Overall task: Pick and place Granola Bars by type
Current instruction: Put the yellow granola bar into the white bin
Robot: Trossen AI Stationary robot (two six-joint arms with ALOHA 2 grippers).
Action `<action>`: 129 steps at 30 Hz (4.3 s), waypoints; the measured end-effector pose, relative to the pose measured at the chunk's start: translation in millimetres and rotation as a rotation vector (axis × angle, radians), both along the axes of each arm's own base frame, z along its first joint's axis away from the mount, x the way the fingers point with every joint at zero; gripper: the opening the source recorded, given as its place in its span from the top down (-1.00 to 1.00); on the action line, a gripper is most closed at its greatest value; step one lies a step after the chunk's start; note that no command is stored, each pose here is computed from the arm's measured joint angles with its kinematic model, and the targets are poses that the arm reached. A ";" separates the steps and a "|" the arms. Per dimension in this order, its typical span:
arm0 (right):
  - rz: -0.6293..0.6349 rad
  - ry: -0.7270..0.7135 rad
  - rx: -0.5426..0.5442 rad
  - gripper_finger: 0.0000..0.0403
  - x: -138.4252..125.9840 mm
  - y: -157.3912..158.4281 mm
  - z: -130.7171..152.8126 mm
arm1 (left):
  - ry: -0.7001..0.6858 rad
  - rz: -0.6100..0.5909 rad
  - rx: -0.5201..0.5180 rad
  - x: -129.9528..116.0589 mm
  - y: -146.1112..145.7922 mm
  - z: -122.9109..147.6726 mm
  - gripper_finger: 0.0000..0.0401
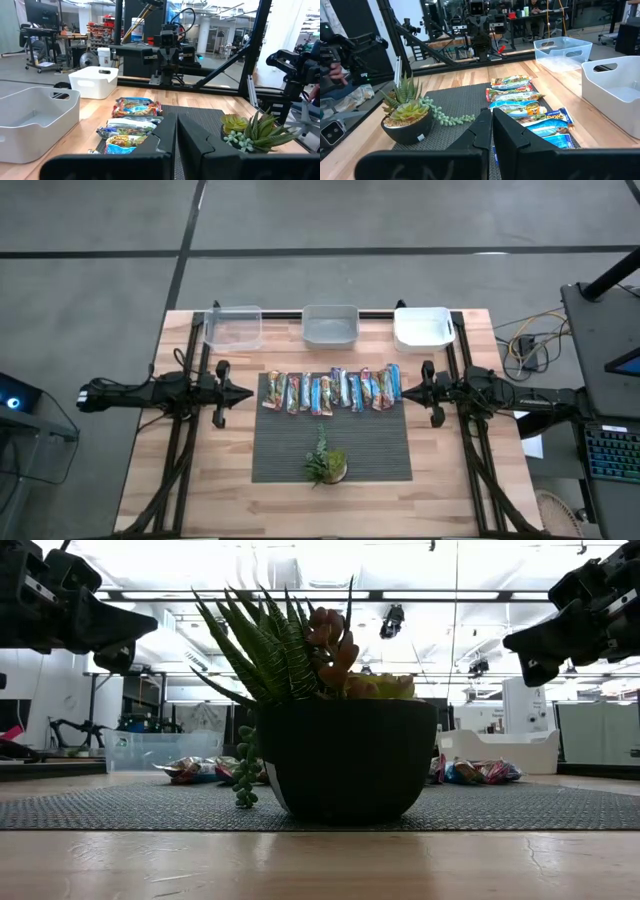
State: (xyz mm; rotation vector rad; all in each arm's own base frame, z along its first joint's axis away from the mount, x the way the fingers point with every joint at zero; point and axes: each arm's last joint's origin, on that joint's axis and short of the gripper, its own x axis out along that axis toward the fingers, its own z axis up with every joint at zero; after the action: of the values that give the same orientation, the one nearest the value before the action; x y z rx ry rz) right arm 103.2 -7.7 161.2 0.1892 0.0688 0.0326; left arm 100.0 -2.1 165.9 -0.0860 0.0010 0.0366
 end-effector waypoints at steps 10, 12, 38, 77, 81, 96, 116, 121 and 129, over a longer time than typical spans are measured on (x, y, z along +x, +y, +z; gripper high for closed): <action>0.000 0.000 0.000 0.96 0.0 0.0 0.0 | -0.002 0.000 -0.238 0.2 0.0 -0.7 1.00; 0.001 0.000 -0.011 0.96 0.0 0.0 -0.1 | -0.007 0.000 -0.254 0.2 0.0 -0.2 1.00; -0.001 -0.240 -0.031 0.96 -1.3 0.1 23.2 | -0.054 0.106 -0.314 -1.9 3.2 110.6 1.00; -0.121 -0.385 0.288 0.96 -5.9 -3.9 99.9 | 0.186 0.142 -0.272 48.0 1.0 187.9 1.00; -0.150 -0.216 0.236 0.96 2.6 -4.9 116.5 | 0.184 0.142 -0.270 48.2 1.1 188.1 1.00; -0.161 -0.021 0.014 0.96 40.2 -9.4 159.3 | 0.194 0.141 -0.251 48.5 1.0 186.4 1.00; -0.182 0.072 0.168 0.79 70.0 -13.1 153.6 | 0.108 0.224 -0.307 48.7 3.7 194.0 0.82; -0.201 0.051 0.175 0.51 69.4 -13.5 160.1 | 0.115 0.226 -0.314 51.0 3.6 193.2 0.53; -0.256 -0.008 0.168 0.08 66.9 -15.1 179.1 | 0.131 0.231 -0.331 56.3 3.5 190.6 0.15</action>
State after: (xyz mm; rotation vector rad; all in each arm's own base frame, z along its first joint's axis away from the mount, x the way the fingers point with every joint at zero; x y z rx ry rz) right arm 170.1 -22.8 340.3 0.3641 0.0335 -0.2162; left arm 156.3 1.3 356.5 -0.4143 0.1285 0.2736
